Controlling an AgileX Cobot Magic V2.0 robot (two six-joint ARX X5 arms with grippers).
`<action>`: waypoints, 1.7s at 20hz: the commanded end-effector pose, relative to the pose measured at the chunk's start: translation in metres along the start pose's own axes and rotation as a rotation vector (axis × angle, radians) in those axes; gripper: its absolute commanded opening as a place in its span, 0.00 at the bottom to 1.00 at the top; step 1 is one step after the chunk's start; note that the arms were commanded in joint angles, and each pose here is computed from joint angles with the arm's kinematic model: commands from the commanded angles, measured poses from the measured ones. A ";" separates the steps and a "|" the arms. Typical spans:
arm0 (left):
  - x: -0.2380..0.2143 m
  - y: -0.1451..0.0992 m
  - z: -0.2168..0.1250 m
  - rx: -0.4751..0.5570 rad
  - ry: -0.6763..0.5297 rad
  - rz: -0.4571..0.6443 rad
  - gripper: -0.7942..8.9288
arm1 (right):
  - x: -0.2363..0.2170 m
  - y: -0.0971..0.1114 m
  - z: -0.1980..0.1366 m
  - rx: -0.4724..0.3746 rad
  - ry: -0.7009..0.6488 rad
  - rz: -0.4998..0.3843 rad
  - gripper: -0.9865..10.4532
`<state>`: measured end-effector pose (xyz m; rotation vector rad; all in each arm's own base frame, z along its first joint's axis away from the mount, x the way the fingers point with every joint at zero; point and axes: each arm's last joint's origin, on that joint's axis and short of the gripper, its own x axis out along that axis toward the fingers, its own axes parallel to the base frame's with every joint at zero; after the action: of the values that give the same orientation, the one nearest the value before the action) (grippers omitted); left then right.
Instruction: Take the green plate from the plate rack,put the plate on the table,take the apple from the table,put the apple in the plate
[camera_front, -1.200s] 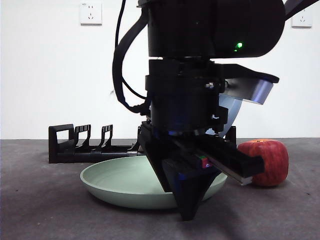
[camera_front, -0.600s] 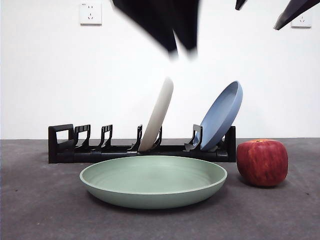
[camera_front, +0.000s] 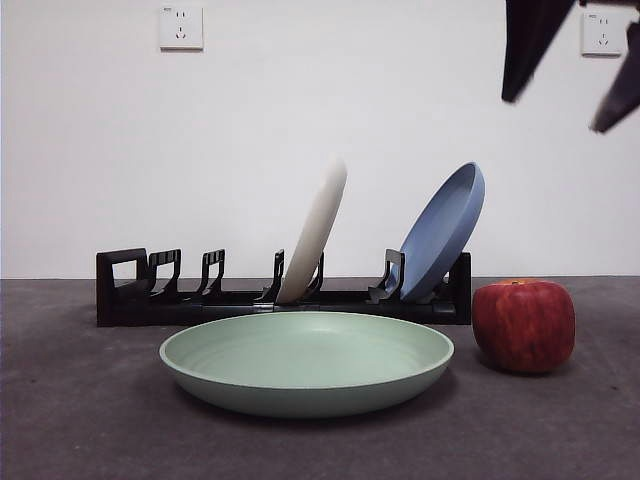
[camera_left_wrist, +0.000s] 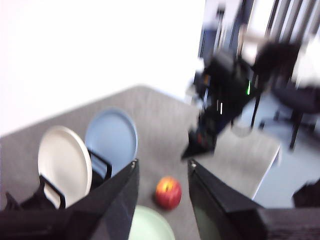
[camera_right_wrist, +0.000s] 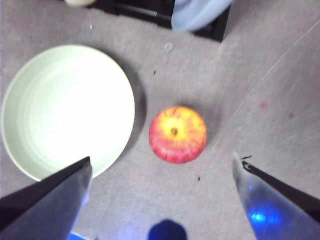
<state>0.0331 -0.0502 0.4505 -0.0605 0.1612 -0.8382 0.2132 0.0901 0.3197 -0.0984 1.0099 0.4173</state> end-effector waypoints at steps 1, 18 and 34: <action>-0.025 0.007 -0.001 -0.063 -0.062 -0.017 0.25 | 0.019 0.000 -0.015 0.033 0.029 -0.033 0.50; -0.040 0.012 -0.009 -0.100 -0.037 -0.015 0.25 | 0.108 -0.008 -0.014 0.069 0.091 -0.053 0.50; -0.039 0.012 -0.009 -0.102 -0.033 -0.014 0.25 | 0.130 -0.008 -0.004 0.065 0.185 -0.075 0.08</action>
<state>0.0143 -0.0120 0.4455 -0.1673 0.1670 -0.8365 0.2714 0.1181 0.2016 -0.1266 1.2371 0.3040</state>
